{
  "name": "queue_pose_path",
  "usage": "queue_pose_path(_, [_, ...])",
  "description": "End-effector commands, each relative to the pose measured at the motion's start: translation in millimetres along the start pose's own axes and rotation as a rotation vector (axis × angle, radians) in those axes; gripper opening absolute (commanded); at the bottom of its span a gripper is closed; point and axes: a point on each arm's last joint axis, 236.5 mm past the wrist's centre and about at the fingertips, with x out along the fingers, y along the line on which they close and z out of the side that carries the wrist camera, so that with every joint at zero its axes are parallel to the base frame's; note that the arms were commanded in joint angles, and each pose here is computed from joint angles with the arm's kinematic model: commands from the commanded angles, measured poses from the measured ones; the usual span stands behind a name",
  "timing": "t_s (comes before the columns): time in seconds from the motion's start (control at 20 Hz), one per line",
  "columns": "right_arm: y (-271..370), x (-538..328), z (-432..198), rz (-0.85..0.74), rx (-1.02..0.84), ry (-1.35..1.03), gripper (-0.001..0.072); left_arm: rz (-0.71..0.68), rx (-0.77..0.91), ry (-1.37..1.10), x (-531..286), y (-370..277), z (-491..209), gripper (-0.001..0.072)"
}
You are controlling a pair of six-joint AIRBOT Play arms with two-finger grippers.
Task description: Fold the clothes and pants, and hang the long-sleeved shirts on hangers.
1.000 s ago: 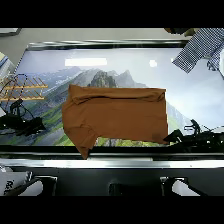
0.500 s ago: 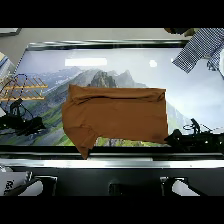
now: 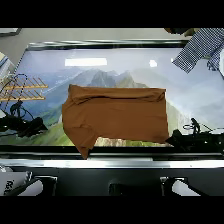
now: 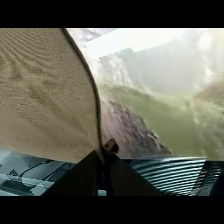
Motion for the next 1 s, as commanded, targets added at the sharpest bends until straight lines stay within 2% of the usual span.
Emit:
queue_pose_path(0.0, [9, -1, 3, 0.038, -0.009, -0.011, 0.0032, -0.154, -0.023, 0.014, 17, -18, -12, 0.0336])
queue_pose_path(0.25, [20, -1, 8, 0.084, -0.003, -0.032, 0.0032, -0.237, -0.095, -0.05, 42, -31, -7, 0.0336])
queue_pose_path(0.5, [24, -2, 8, 0.098, 0.003, -0.035, 0.0032, -0.292, -0.09, -0.037, 63, -52, -3, 0.0335])
queue_pose_path(0.95, [26, -2, 7, 0.11, 0.005, -0.029, 0.0032, -0.272, -0.055, 0.008, 89, -64, -12, 0.0335])
